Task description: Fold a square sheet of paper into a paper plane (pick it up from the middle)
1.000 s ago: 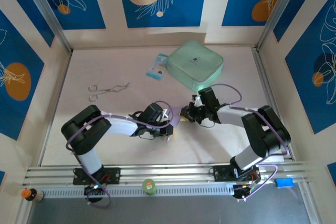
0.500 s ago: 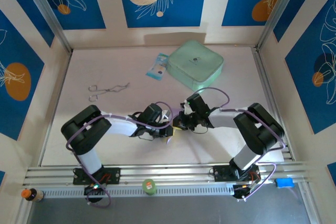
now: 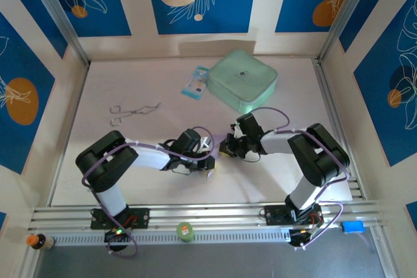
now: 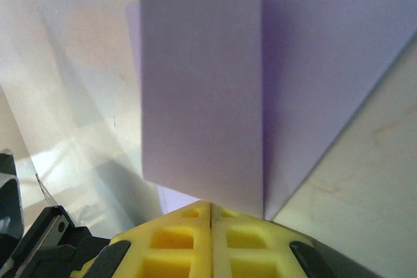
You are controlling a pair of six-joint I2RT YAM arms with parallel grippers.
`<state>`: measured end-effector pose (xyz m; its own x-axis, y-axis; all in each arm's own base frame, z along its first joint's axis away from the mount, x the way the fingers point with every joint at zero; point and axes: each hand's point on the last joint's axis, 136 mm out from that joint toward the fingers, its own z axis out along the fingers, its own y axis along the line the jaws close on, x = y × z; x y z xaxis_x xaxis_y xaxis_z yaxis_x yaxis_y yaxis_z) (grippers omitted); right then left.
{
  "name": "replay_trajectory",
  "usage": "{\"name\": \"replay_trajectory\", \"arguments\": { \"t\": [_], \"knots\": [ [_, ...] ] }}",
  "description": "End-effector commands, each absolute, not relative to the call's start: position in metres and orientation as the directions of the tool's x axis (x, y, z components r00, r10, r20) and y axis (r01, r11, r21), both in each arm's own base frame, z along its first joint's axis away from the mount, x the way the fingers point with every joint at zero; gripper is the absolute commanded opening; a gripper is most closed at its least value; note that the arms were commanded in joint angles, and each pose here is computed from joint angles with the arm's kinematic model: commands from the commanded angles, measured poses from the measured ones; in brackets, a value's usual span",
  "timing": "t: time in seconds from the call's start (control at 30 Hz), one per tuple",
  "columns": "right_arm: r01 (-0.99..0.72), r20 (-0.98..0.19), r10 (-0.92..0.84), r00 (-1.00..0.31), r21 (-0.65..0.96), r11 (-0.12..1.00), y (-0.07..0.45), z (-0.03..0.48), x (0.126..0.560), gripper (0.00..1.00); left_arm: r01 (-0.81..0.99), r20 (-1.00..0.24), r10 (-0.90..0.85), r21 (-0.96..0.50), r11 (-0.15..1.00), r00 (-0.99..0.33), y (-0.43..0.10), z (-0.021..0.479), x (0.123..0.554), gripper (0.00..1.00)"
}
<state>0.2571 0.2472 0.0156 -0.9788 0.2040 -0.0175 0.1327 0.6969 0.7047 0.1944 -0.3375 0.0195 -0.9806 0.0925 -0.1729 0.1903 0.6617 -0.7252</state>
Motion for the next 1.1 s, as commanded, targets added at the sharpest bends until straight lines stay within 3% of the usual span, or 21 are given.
{"name": "replay_trajectory", "arguments": {
  "t": [0.0, 0.23, 0.4, 0.7, 1.07],
  "knots": [
    [0.161, -0.022, 0.242, -0.970, 0.689, 0.707, 0.238, 0.013, 0.271, 0.06, 0.146, -0.083, 0.122, -0.661, 0.736, -0.989, -0.313, -0.013, 0.176, 0.00],
    [0.029, -0.090, 0.152, -0.984, 0.764, 0.644, 0.257, 0.050, 0.267, 0.08, 0.148, -0.084, 0.124, -0.661, 0.735, -0.989, -0.313, -0.013, 0.177, 0.00],
    [-0.038, -0.113, 0.072, -0.991, 0.752, 0.658, 0.275, 0.053, 0.254, 0.08, 0.151, -0.090, 0.122, -0.662, 0.734, -0.988, -0.313, -0.011, 0.178, 0.00],
    [0.065, -0.038, 0.126, -0.991, 0.695, 0.716, 0.259, 0.011, 0.259, 0.07, 0.148, -0.086, 0.122, -0.661, 0.735, -0.989, -0.312, -0.012, 0.178, 0.00],
    [0.161, -0.041, 0.255, -0.966, 0.675, 0.720, 0.227, 0.008, 0.295, 0.07, 0.141, -0.064, 0.132, -0.665, 0.733, -0.989, -0.317, -0.016, 0.177, 0.00]
  ]
}}
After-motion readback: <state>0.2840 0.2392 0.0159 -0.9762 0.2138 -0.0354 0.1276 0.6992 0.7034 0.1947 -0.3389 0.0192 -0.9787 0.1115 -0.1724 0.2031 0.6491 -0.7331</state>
